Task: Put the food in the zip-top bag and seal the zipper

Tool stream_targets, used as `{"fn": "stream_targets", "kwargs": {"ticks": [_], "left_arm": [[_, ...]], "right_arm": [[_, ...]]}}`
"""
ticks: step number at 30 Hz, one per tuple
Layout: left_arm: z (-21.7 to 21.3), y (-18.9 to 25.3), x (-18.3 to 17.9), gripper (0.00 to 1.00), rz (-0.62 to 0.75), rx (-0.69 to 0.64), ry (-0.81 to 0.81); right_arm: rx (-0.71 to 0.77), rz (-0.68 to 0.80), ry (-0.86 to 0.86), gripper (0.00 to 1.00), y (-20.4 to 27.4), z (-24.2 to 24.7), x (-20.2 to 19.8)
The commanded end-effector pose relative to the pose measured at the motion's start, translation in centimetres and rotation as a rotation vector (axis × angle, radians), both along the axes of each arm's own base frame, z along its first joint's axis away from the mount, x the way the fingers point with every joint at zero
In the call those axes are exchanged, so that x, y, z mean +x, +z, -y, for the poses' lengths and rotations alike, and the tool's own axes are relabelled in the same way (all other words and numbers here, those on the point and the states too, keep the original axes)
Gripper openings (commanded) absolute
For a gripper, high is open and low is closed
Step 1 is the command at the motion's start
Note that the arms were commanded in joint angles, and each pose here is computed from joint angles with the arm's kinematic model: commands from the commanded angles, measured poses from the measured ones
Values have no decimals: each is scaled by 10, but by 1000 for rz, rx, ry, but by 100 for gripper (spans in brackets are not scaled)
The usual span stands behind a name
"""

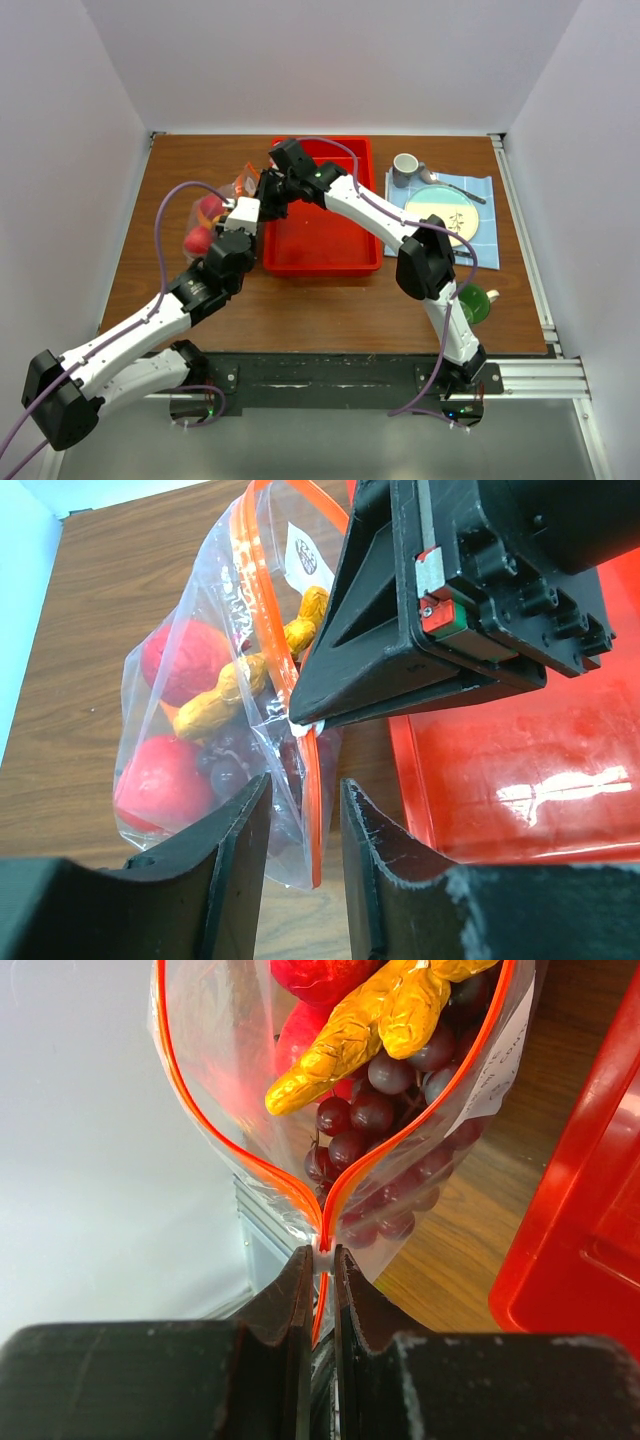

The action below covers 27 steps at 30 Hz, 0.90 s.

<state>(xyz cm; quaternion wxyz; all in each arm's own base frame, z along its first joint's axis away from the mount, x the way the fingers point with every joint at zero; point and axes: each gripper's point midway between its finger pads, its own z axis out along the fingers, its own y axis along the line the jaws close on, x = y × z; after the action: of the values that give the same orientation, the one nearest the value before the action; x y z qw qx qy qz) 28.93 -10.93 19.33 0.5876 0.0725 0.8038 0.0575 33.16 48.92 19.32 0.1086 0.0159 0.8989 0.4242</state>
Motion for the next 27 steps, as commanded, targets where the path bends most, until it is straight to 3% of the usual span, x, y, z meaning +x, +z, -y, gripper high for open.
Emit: {"fn": "stream_targets", "kwargs": {"ticks": [1, 10, 13, 16, 18, 23, 27], "left_arm": [[0, 17, 7, 38, 50, -55, 43], [2, 9, 15, 37, 27, -73, 46], [-3, 8, 17, 32, 20, -85, 61], [-7, 7, 20, 19, 12, -101, 66], [-8, 9, 21, 0, 14, -115, 59], [-11, 11, 14, 0, 4, -128, 56], [-23, 11, 4, 0, -10, -130, 98]], "right_arm": [[103, 100, 8, 0, 62, 2, -3], [106, 97, 8, 0, 64, 1, -4], [107, 92, 12, 0, 63, 0, -6], [110, 92, 13, 0, 64, 0, -6], [109, 96, 11, 0, 65, 1, -5], [106, 103, 5, 0, 60, -1, 2], [96, 137, -34, 0, 53, 6, 35]]}}
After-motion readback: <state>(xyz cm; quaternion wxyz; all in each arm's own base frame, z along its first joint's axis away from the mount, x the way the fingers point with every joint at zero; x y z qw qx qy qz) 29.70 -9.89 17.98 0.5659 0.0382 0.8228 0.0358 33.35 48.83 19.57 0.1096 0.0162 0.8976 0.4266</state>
